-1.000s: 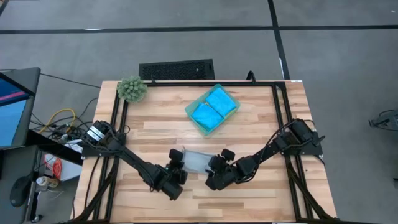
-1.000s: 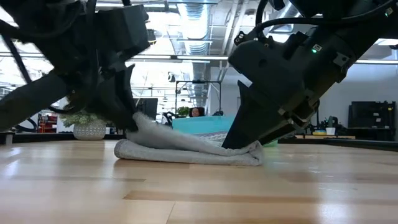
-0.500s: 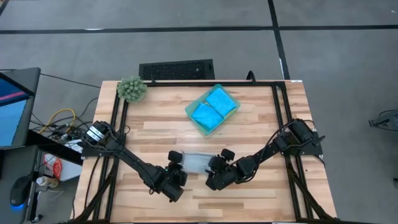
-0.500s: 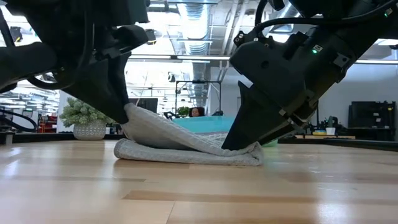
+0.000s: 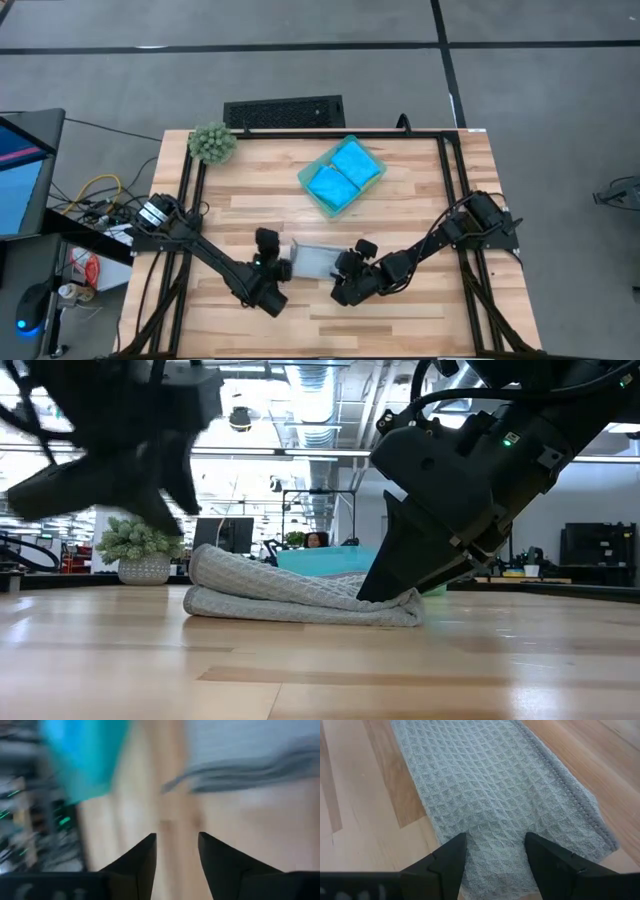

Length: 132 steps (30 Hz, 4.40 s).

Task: Fold microfiber towels
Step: Fold the gray microfiber towel, then put the folded gray microfiber towel into the green bin

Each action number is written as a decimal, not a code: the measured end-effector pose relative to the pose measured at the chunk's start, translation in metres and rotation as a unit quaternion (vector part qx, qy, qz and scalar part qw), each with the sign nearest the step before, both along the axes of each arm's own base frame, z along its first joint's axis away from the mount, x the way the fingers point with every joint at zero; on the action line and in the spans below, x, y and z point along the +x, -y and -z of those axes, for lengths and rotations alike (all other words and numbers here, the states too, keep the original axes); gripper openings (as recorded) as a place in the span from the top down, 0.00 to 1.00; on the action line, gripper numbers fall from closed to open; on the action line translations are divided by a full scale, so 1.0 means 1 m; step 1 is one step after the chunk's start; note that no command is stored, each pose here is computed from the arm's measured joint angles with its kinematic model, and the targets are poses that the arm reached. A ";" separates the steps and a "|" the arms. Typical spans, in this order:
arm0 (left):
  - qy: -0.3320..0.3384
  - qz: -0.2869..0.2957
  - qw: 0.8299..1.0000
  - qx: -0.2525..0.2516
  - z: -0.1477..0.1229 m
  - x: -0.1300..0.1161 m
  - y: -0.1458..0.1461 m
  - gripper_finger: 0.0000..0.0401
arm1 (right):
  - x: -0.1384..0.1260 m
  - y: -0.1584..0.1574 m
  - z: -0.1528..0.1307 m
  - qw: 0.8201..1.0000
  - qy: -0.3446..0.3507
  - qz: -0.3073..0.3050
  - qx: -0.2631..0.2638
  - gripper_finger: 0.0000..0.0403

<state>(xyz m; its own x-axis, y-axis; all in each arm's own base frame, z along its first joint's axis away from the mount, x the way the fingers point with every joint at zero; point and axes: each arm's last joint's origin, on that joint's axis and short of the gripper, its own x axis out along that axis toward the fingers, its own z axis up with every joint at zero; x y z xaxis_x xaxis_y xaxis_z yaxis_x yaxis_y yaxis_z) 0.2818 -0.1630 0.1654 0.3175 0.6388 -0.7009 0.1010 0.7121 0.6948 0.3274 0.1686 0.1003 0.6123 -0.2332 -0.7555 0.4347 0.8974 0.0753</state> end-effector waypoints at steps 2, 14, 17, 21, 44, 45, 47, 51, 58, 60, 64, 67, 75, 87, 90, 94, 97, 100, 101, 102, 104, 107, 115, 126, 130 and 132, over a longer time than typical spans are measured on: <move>0.042 -0.025 0.998 0.029 -0.014 -0.005 0.001 0.64 | 0.000 0.000 0.000 1.000 0.000 0.000 0.000 0.43; 0.317 0.012 0.943 -0.098 -0.001 0.009 0.035 0.82 | 0.001 0.002 0.000 1.000 -0.001 -0.005 -0.001 0.43; 0.329 0.012 0.936 -0.123 0.011 0.010 0.028 0.89 | 0.001 0.002 0.000 1.000 -0.001 -0.005 -0.001 0.43; 0.300 0.011 0.940 -0.160 0.027 0.008 0.016 0.95 | 0.001 0.002 0.000 1.000 -0.001 -0.005 -0.001 0.43; 0.259 -0.035 0.945 -0.197 0.057 -0.005 -0.012 0.99 | 0.000 0.025 -0.082 0.990 0.077 -0.085 -0.084 0.43; 0.258 -0.034 0.946 -0.195 0.057 -0.005 -0.012 0.99 | 0.002 0.030 -0.081 0.989 0.080 -0.085 -0.087 0.43; 0.255 -0.033 0.947 -0.194 0.058 -0.005 -0.012 0.99 | 0.007 0.039 -0.077 0.988 0.101 -0.095 -0.066 0.43; 0.251 -0.034 0.948 -0.190 0.058 -0.006 -0.013 0.99 | 0.017 0.055 -0.048 0.983 0.142 -0.109 -0.051 0.43; 0.255 -0.048 0.946 -0.193 0.064 -0.011 -0.016 0.99 | 0.032 0.066 -0.001 0.979 0.157 -0.105 -0.074 0.43; 0.258 -0.055 0.945 -0.193 0.065 -0.013 -0.017 0.99 | 0.033 0.066 0.013 0.981 0.148 -0.109 -0.069 0.43; 0.256 -0.049 0.946 -0.192 0.064 -0.012 -0.017 0.99 | 0.036 0.066 0.030 0.985 0.142 -0.089 -0.044 0.43; 0.252 -0.040 0.948 -0.191 0.064 -0.011 -0.016 0.99 | 0.036 0.066 0.039 0.988 0.135 -0.080 -0.015 0.46; 0.243 -0.028 0.952 -0.186 0.063 -0.012 -0.015 0.99 | 0.034 0.063 0.042 0.990 0.117 -0.083 -0.007 0.88; 0.214 -0.069 0.957 -0.181 -0.008 -0.024 -0.005 0.99 | 0.026 0.066 0.009 0.988 0.109 -0.105 0.027 0.95; 0.228 -0.069 0.954 -0.182 -0.019 -0.027 0.000 0.99 | 0.026 0.072 -0.011 0.987 0.118 -0.105 0.011 0.95; 0.245 -0.061 0.952 -0.174 -0.023 -0.029 0.006 0.99 | 0.026 0.082 -0.032 0.986 0.136 -0.092 -0.008 0.95; 0.245 -0.064 0.952 -0.173 -0.021 -0.030 0.008 0.99 | 0.024 0.090 -0.043 0.986 0.137 -0.082 -0.035 0.95; 0.246 -0.071 0.951 -0.175 -0.021 -0.032 0.008 0.99 | 0.024 0.103 -0.052 0.987 0.136 -0.063 -0.061 0.95; 0.245 -0.071 0.951 -0.174 -0.020 -0.033 0.008 0.99 | 0.024 0.108 -0.053 0.987 0.133 -0.059 -0.067 0.95; 0.244 -0.071 0.951 -0.173 -0.020 -0.033 0.009 0.99 | 0.025 0.114 -0.054 0.987 0.132 -0.054 -0.072 0.95; 0.244 -0.071 0.951 -0.174 -0.020 -0.033 0.009 0.99 | 0.025 0.126 -0.057 0.987 0.131 -0.041 -0.081 0.95; 0.239 -0.072 0.952 -0.176 -0.020 -0.034 0.009 0.99 | 0.027 0.145 -0.061 0.987 0.132 -0.027 -0.087 0.95; 0.236 -0.072 0.952 -0.180 -0.020 -0.034 0.009 0.99 | 0.024 0.187 -0.081 0.984 0.152 -0.007 -0.089 0.95; 0.235 -0.070 0.954 -0.173 -0.020 -0.034 0.008 0.99 | 0.010 0.202 -0.132 0.971 0.219 -0.018 -0.099 0.95; 0.236 -0.072 0.954 -0.172 -0.020 -0.035 0.008 0.99 | 0.000 0.220 -0.161 0.962 0.237 0.000 -0.136 0.95; 0.236 -0.073 0.954 -0.171 -0.020 -0.035 0.008 0.99 | -0.004 0.229 -0.172 0.957 0.245 0.003 -0.158 0.95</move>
